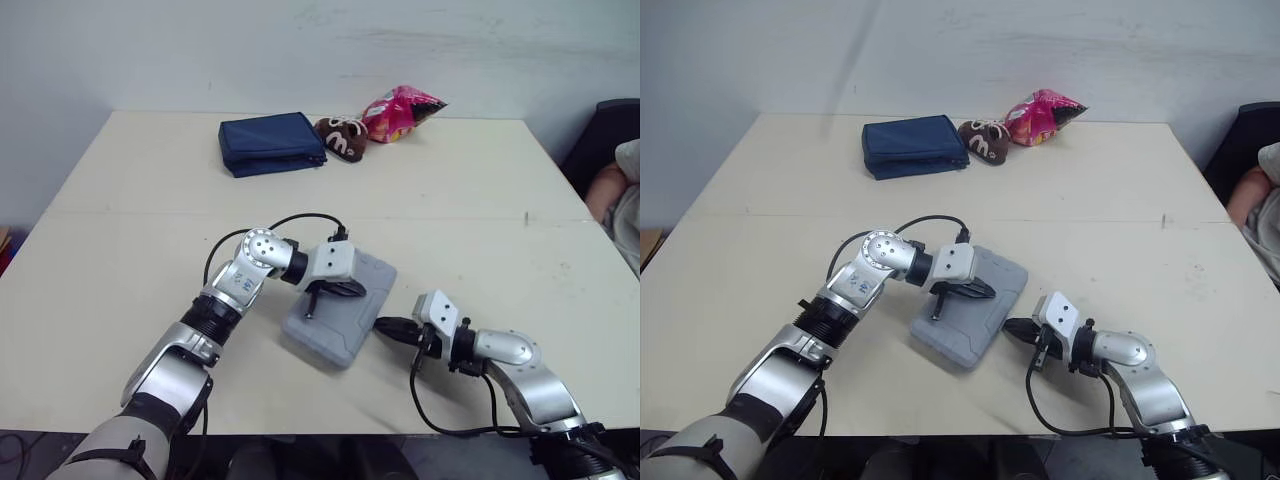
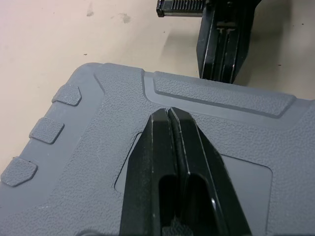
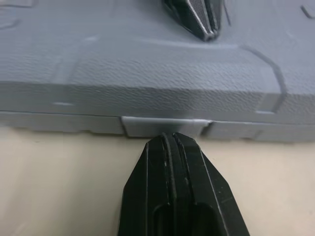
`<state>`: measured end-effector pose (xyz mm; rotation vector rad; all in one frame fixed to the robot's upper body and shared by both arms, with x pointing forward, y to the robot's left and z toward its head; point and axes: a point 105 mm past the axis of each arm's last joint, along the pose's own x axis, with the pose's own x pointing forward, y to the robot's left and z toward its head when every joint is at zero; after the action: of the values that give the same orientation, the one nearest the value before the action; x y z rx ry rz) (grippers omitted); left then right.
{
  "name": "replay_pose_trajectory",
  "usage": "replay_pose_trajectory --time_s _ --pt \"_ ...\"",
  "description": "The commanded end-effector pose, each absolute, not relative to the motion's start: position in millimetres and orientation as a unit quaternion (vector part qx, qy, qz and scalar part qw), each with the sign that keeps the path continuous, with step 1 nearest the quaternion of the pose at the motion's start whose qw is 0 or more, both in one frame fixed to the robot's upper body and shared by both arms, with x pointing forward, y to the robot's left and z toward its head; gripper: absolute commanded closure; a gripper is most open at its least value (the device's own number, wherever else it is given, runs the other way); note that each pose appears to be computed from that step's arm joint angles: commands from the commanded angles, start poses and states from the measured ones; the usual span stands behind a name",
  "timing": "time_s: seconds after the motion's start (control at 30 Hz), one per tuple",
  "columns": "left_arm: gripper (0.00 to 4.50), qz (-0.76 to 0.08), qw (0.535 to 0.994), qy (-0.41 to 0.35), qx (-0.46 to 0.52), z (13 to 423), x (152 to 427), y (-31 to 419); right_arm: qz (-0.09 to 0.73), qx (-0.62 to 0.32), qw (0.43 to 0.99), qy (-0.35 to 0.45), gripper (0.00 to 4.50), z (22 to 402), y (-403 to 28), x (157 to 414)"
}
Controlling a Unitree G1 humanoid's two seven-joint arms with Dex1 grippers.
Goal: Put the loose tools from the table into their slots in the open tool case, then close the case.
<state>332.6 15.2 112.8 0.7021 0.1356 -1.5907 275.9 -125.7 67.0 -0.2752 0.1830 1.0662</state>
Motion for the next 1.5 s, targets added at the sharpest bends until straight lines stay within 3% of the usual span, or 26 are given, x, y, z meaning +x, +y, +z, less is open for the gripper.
replay_pose_trajectory --time_s 0.03,0.13,0.3,0.53,0.67,0.73,0.87,0.9,0.97,1.0,1.23,1.5 --pt "4.5 -0.696 0.613 0.215 0.307 36.1 314.6 40.3 0.521 -0.117 0.845 0.01 4.4 96.7 -107.1 282.6" --pt "4.5 -0.697 0.612 0.22 0.303 32.5 312.2 41.8 0.504 -0.093 0.859 -0.012 4.4 110.1 -104.9 292.3" --pt "4.5 -0.698 0.615 0.211 0.3 33.4 312.0 40.3 0.519 -0.128 0.845 0.028 4.4 96.7 -103.3 288.4" --pt "4.5 -0.726 0.645 0.008 0.238 105.2 317.8 35.3 0.539 -0.171 0.824 0.031 4.4 123.0 -133.1 262.0" --pt "4.5 -0.728 0.645 -0.087 0.213 153.9 308.6 69.4 0.539 -0.211 0.814 0.043 4.4 138.2 -160.4 240.7" --pt "4.5 -0.701 0.672 -0.105 0.214 170.6 310.8 91.0 0.53 -0.228 0.815 0.055 4.4 143.1 -175.9 233.0" --pt "4.5 -0.654 0.727 -0.083 0.195 182.6 310.4 134.8 0.513 -0.251 0.818 0.07 4.4 150.9 -197.9 221.6" --pt "4.26 -0.629 0.75 -0.06 0.197 179.8 310.2 154.9 0.507 -0.25 0.821 0.074 4.46 155.0 -205.3 218.0" --pt "3.82 -0.583 0.787 -0.01 0.203 172.9 306.0 192.3 0.489 -0.257 0.83 0.078 3.86 162.3 -218.5 214.3" --pt "3.38 -0.555 0.803 0.007 0.214 169.5 304.6 208.5 0.484 -0.266 0.829 0.082 3.66 163.9 -224.1 212.3" --pt "0.23 -0.415 0.871 0.083 0.25 147.1 275.7 292.5 0.43 -0.322 0.838 0.093 0.15 176.3 -264.1 211.1" --pt "0.08 -0.346 0.901 0.093 0.246 134.7 261.7 311.7 0.43 -0.321 0.841 0.074 0.02 175.9 -259.2 221.1"
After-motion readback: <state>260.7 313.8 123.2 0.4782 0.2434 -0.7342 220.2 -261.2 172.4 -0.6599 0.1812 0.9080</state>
